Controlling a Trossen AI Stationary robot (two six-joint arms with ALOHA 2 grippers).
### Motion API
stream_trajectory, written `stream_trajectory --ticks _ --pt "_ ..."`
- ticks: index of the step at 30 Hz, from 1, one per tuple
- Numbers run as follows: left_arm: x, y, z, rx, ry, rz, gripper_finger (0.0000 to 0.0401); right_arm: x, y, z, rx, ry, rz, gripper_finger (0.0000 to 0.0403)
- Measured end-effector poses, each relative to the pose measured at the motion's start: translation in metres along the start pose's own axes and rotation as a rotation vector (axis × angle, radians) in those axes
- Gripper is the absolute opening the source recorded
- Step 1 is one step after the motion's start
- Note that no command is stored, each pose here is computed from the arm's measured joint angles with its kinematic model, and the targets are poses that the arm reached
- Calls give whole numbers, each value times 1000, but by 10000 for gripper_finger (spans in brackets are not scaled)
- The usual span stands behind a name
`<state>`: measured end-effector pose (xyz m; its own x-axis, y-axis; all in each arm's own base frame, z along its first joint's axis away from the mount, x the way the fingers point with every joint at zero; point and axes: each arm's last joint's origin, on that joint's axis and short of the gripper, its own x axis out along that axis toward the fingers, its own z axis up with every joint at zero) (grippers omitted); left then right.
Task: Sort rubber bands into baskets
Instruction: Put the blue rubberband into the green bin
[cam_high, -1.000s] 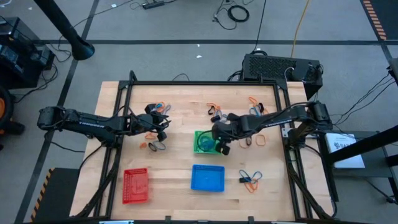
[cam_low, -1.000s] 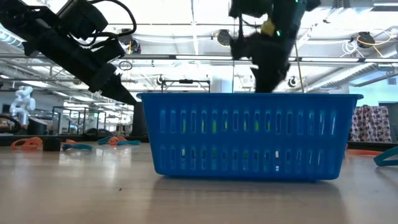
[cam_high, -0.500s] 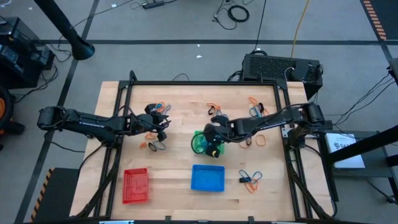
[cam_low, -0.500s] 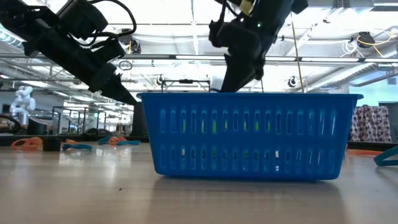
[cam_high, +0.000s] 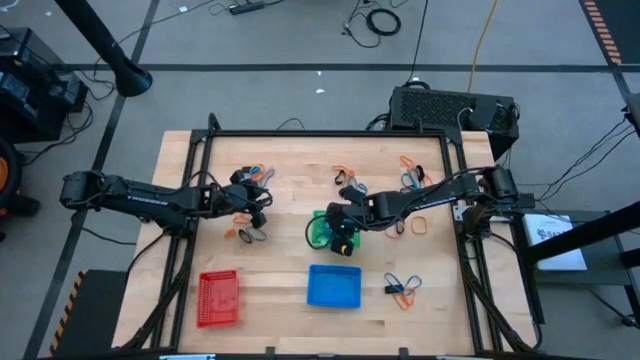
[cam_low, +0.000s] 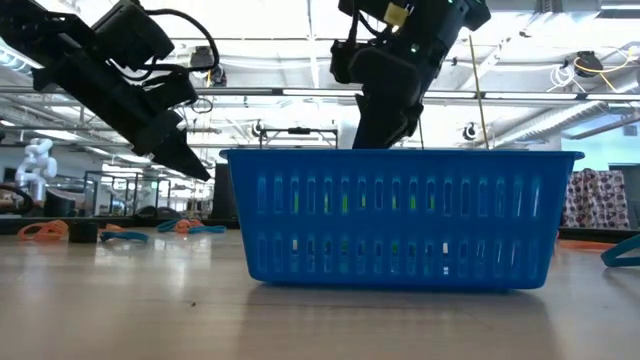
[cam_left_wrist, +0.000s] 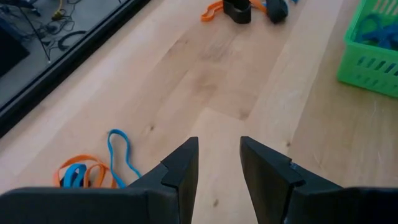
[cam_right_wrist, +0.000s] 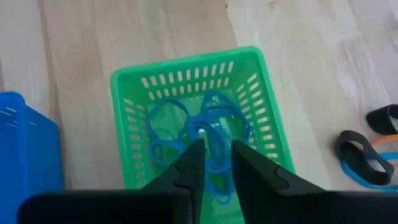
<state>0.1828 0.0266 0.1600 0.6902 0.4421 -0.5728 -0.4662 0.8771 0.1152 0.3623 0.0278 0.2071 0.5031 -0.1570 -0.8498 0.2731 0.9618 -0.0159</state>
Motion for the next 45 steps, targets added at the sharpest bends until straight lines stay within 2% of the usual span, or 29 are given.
stream_trajectory --ticks 5,10,13,17,21,27,31,37,45 --pt "0 1 -2 -9 13 27 127 0 0 -1 -62 6 -6 79" --pt "2 12 1 -117 -31 226 127 0 0 0 -74 2 -5 73" --pt "7 24 7 -168 -48 286 127 1 -1 1 -66 -10 -3 73" --pt "15 45 19 -232 -26 299 127 1 -5 5 -52 -31 -4 73" --pt "24 68 21 -246 95 355 127 -1 -6 9 -62 -45 -2 73" --pt "48 98 20 -328 258 341 127 -1 -5 8 -86 -43 2 73" --pt "63 109 21 -347 373 356 127 -1 -5 8 -89 -40 1 73" --pt "74 109 25 -365 416 261 127 -1 -5 6 -96 -18 -3 73" --pt "73 109 25 -337 461 252 127 -1 -4 3 -81 9 -8 73"
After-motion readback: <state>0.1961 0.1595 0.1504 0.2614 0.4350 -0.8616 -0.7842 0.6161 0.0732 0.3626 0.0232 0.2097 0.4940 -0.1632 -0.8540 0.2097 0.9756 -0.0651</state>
